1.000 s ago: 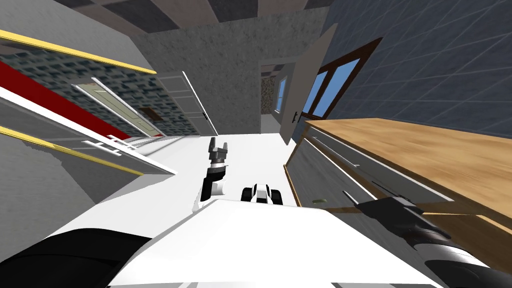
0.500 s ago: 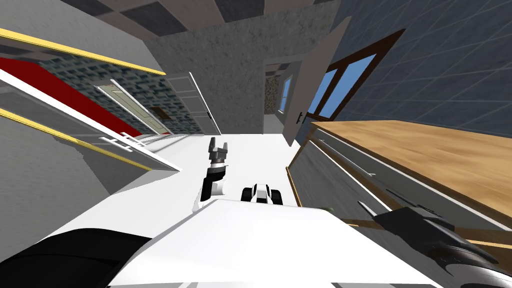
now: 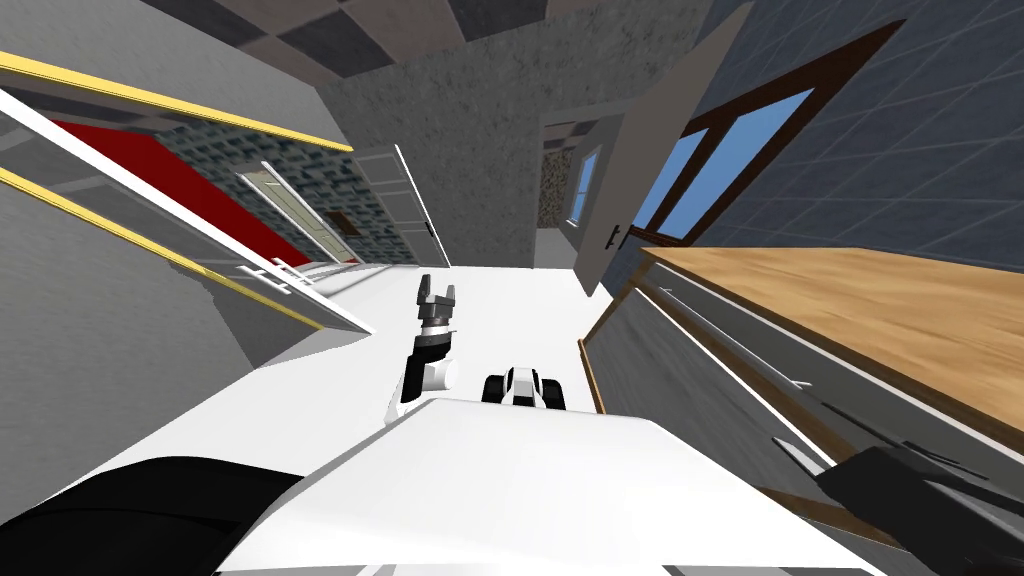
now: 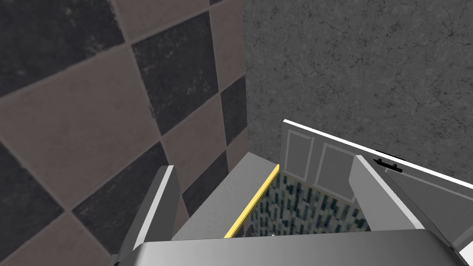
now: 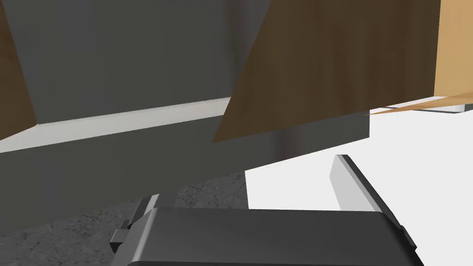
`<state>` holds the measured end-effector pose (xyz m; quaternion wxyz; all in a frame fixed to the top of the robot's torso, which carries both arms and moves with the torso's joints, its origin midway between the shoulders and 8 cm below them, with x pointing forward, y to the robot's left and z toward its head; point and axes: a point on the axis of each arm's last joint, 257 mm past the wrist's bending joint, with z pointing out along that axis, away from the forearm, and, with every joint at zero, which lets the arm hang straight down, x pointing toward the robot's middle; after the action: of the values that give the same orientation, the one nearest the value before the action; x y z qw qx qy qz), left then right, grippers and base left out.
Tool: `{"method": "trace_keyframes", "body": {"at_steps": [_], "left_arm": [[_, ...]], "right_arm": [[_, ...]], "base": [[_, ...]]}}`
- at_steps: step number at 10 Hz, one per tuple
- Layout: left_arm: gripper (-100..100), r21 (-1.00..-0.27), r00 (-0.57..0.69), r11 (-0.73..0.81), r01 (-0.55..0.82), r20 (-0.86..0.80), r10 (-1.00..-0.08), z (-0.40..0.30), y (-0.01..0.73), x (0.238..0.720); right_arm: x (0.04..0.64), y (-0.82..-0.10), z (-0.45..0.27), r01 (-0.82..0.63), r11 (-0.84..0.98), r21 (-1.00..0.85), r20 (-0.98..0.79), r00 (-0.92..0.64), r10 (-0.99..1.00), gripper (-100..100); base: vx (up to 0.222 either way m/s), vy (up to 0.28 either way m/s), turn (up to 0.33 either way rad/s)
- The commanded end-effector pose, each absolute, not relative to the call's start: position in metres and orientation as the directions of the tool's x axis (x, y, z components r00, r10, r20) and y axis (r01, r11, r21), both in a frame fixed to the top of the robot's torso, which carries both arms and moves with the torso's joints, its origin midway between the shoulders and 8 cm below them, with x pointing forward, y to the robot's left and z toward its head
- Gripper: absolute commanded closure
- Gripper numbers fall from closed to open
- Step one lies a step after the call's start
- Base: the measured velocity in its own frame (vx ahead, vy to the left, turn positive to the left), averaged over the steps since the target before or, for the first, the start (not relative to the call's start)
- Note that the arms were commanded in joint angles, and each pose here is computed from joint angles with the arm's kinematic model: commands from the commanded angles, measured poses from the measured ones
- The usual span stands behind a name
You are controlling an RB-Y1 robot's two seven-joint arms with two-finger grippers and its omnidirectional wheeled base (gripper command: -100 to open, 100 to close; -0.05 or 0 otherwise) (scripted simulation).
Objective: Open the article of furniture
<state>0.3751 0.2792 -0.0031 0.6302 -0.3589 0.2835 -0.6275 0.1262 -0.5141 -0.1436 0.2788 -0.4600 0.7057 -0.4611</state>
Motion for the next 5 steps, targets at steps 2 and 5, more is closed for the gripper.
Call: {"method": "trace_keyframes", "body": {"at_steps": [2, 5], "left_arm": [[0, -0.808, 0.052, -0.045, 0.587, 0.093, -0.994, -0.003, 0.279, 0.375], [0, -0.808, 0.052, -0.045, 0.587, 0.093, -0.994, -0.003, 0.279, 0.375]], "right_arm": [[0.108, -0.520, -0.126, -0.485, 0.003, -0.874, 0.224, -0.410, -0.884, -100], [0.115, -0.508, -0.110, -0.497, -0.064, -0.866, 0.284, -0.381, -0.880, -100]], "base": [[0.049, -0.022, 0.184], [0.021, -0.015, 0.045]]}}
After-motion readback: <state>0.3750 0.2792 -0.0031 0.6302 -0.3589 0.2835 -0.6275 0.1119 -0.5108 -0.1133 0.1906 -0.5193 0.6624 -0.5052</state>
